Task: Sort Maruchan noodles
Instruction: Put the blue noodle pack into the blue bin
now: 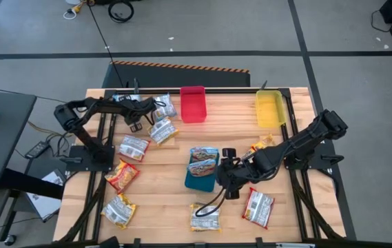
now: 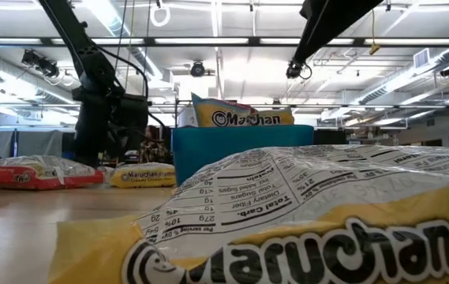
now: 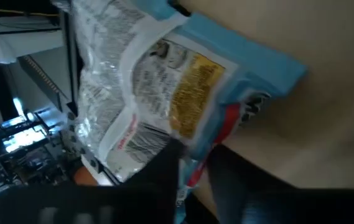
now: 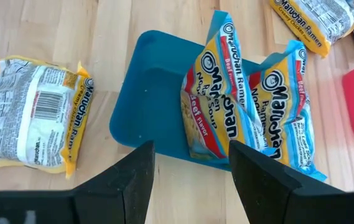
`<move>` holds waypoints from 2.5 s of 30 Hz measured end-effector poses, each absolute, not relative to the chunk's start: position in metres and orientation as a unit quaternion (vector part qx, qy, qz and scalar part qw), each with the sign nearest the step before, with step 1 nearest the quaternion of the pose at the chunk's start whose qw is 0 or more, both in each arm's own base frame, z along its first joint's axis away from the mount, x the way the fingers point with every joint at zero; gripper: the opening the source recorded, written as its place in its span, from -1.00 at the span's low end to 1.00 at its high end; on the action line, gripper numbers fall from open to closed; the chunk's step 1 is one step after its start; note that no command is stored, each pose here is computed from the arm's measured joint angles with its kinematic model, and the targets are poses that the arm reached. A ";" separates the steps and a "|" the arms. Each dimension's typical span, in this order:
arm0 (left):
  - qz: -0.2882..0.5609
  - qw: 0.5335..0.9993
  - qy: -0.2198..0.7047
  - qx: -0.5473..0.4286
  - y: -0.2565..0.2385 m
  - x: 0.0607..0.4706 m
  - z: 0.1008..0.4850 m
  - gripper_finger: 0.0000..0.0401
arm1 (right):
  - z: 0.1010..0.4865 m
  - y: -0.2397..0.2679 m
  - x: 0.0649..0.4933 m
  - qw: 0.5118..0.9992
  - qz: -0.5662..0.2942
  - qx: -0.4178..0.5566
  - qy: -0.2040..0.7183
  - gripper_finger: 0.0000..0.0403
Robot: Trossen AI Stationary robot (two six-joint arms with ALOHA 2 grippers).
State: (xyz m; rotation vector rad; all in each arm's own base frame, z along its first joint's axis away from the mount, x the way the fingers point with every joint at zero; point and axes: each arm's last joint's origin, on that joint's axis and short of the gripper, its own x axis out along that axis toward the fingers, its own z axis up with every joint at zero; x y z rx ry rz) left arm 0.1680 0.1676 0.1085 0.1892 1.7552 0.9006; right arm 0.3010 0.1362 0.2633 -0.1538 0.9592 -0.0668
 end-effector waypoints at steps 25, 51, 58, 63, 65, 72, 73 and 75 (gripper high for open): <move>0.229 0.780 0.582 0.010 0.056 0.224 0.281 -0.99 | 0.258 0.126 0.316 0.901 -0.037 -0.173 0.396 0.04; 0.028 0.954 0.299 0.022 -0.066 0.229 0.364 -1.00 | 0.266 0.063 0.356 0.956 -0.062 -0.158 0.240 0.72; 0.040 0.965 0.255 0.038 -0.070 0.231 0.374 -0.99 | 0.278 0.064 0.364 0.976 0.063 -0.131 0.160 0.78; 0.060 0.968 0.239 0.042 -0.070 0.234 0.375 -0.98 | 0.286 0.073 0.364 0.981 0.083 -0.126 0.120 0.75; 0.071 0.968 0.236 0.044 -0.069 0.234 0.376 -0.98 | 0.287 0.075 0.364 0.982 0.084 -0.125 0.112 0.74; 0.085 0.971 0.222 0.040 -0.069 0.235 0.378 -0.97 | 0.292 0.071 0.366 0.990 0.021 -0.101 0.094 0.73; 0.085 0.971 0.220 0.039 -0.069 0.235 0.378 -0.97 | 0.293 0.070 0.366 0.991 0.007 -0.094 0.092 0.73; 0.089 0.971 0.218 0.040 -0.068 0.235 0.379 -0.97 | 0.294 0.067 0.366 0.993 -0.012 -0.081 0.089 0.73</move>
